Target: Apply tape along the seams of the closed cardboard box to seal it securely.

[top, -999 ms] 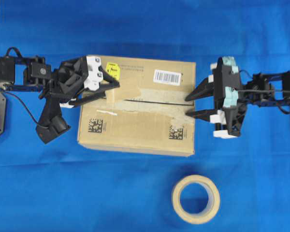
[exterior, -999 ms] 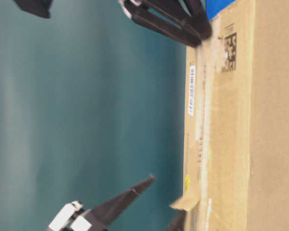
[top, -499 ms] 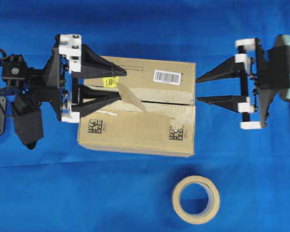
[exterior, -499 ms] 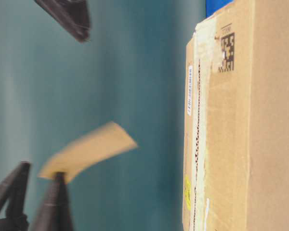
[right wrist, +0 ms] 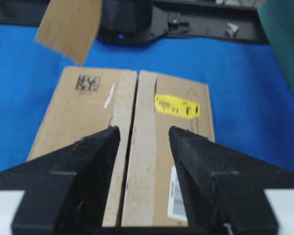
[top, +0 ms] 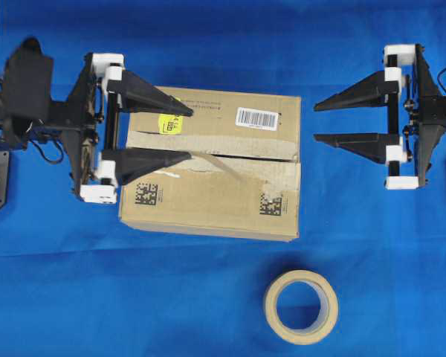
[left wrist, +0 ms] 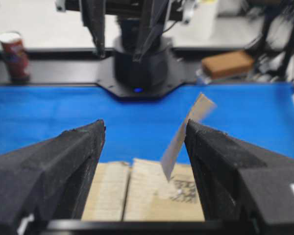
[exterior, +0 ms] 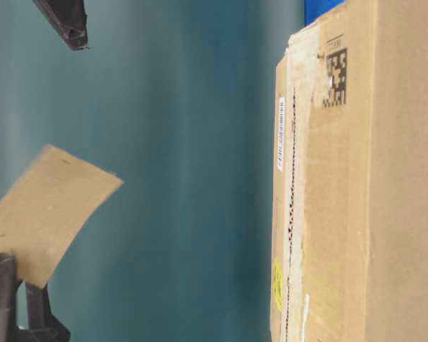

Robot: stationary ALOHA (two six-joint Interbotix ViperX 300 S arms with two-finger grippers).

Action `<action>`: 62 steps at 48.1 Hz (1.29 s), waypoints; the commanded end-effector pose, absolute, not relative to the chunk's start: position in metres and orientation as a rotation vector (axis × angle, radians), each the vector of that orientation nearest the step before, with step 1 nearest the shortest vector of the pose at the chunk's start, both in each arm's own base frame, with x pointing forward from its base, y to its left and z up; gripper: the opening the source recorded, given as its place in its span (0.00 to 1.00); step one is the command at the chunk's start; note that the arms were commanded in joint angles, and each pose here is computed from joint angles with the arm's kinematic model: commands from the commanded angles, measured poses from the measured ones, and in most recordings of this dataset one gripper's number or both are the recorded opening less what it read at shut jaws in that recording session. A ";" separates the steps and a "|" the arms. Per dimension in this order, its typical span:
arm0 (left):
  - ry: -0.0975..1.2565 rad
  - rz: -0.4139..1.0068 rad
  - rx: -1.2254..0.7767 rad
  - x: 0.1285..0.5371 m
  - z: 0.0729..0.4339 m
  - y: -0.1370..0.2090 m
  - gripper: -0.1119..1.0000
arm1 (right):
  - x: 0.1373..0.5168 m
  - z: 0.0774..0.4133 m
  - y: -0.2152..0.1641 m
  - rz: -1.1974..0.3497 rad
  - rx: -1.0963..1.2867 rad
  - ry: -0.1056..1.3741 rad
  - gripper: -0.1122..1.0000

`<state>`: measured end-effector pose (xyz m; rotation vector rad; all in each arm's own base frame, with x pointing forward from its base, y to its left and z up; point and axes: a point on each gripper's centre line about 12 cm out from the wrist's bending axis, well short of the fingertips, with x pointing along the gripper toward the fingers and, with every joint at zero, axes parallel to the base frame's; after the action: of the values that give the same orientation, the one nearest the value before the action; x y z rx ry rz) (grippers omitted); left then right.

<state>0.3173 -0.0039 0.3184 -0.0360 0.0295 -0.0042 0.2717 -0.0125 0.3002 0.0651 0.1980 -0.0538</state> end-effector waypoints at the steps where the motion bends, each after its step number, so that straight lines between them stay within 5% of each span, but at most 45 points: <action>1: 0.000 -0.001 -0.066 0.308 0.328 -0.002 0.65 | 0.265 0.306 -0.013 -0.054 0.064 0.181 0.60; 20: 0.160 0.030 -0.074 0.220 0.313 0.005 0.65 | 0.215 0.299 -0.011 -0.055 0.067 0.208 0.60; 32: 0.243 0.026 -0.075 0.177 0.278 0.003 0.65 | 0.200 0.270 -0.010 -0.057 0.081 0.410 0.60; 62: 0.344 0.025 -0.074 0.152 0.255 0.002 0.65 | 0.196 0.237 -0.009 -0.058 0.092 0.619 0.60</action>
<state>0.1510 0.0022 0.2533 -0.0740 0.3444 0.0231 0.1945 -0.0086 0.2343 0.0866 0.6206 -0.0548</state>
